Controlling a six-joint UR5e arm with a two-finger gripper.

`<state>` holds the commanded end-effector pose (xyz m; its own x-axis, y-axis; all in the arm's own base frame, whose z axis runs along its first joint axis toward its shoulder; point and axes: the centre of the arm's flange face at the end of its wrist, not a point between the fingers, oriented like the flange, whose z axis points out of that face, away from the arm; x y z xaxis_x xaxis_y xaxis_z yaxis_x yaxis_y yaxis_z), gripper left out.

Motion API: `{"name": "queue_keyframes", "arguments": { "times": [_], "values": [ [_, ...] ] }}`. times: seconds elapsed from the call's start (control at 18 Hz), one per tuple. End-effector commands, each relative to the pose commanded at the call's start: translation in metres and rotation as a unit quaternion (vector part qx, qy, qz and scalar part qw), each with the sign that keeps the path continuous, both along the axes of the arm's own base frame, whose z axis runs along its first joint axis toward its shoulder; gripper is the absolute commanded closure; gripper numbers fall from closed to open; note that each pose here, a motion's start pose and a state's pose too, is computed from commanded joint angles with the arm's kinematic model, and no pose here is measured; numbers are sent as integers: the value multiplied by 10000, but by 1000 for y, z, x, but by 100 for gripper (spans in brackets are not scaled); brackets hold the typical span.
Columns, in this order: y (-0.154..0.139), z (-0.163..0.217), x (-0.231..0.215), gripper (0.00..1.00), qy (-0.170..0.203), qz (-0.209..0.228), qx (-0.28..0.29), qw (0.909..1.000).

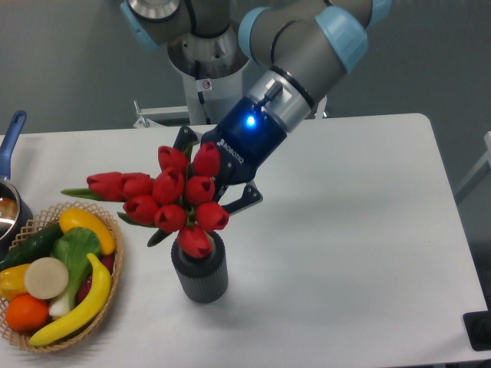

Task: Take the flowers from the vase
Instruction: 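Raise the tulip bunch higher and carry it away from the vase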

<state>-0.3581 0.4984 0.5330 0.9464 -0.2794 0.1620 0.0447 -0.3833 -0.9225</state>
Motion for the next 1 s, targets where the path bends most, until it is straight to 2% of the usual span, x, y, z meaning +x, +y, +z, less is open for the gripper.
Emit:
{"name": "queue_keyframes", "arguments": {
  "times": [0.22, 0.44, 0.78, 1.0],
  "values": [
    [-29, 8, -29, 55, 157, 366, -5, 9992],
    [-56, 1, -63, 55, 670, 502, 100, 9964],
    [-95, -8, -104, 56, 889, 857, 54, 9923],
    [-113, -20, -118, 56, 1041, 938, 47, 9901]
  ]
}}
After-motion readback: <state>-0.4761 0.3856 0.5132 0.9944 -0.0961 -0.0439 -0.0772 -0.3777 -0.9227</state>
